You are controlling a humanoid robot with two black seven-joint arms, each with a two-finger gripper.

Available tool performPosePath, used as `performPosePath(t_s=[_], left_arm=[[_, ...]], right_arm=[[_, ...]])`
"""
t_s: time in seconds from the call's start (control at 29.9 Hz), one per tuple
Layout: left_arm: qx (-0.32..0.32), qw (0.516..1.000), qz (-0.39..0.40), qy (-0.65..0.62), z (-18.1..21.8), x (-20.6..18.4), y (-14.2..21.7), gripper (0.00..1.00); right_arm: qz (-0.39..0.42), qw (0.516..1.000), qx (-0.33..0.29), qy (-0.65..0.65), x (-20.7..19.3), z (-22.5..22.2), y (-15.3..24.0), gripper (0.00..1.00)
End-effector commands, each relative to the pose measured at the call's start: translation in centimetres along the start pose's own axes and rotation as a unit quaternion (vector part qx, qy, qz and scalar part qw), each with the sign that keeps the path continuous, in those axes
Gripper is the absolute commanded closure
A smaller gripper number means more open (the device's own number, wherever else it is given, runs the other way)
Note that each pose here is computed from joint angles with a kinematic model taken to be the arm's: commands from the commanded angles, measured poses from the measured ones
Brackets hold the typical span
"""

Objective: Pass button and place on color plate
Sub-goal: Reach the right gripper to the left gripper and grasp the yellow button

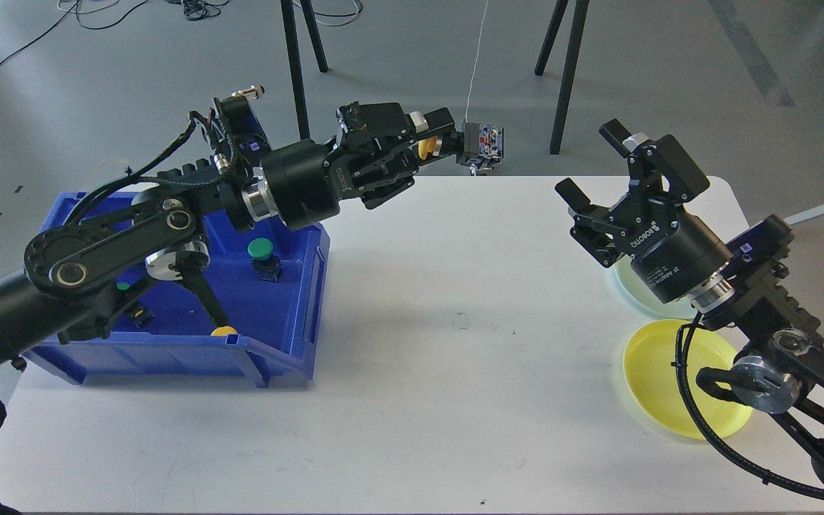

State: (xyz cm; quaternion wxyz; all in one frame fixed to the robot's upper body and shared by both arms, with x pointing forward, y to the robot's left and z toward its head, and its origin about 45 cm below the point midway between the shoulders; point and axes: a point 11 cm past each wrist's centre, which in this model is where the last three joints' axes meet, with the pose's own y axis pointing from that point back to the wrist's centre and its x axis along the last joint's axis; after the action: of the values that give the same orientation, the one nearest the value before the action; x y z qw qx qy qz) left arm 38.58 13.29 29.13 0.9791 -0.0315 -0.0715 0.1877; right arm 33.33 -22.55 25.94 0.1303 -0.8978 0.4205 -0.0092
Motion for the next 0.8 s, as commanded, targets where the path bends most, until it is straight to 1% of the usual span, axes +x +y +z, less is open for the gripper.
performPosePath(t_s=[0.0, 0.17, 0.4, 0.47, 0.54, 0.57, 0.77], left_arm=[[0.006, 1.0, -0.005, 0.0, -0.2, -0.2, 0.0, 0.96], [0.006, 1.0, -0.005, -0.003, 0.0, 0.0, -0.2, 0.96], [0.006, 1.0, -0.005, -0.003, 0.1, 0.1, -0.2, 0.95], [0.005, 1.0, -0.005, -0.003, 0.1, 0.0, -0.2, 0.95], [0.005, 1.0, -0.005, -0.003, 0.1, 0.1, -0.2, 0.95], [0.004, 1.0, -0.004, -0.003, 0.1, 0.1, -0.2, 0.95], [0.005, 1.0, -0.005, -0.003, 0.1, 0.1, -0.2, 0.95]], right_arm=[[-0.027, 1.0, 0.008, -0.004, -1.3, -0.1, -1.9, 0.01], [-0.053, 0.998, 0.012, -0.011, -3.0, 0.2, -3.7, 0.01], [-0.058, 0.998, 0.021, -0.025, -3.9, 0.5, -4.6, 0.03], [-0.054, 0.998, 0.02, -0.025, -3.8, 0.7, -4.7, 0.06], [-0.055, 0.998, 0.02, -0.023, -3.7, 0.6, -4.9, 0.19], [-0.055, 0.998, 0.02, -0.022, -3.7, 0.7, -5.0, 0.22], [-0.054, 0.998, 0.022, -0.018, -3.4, 0.6, -5.6, 0.33]])
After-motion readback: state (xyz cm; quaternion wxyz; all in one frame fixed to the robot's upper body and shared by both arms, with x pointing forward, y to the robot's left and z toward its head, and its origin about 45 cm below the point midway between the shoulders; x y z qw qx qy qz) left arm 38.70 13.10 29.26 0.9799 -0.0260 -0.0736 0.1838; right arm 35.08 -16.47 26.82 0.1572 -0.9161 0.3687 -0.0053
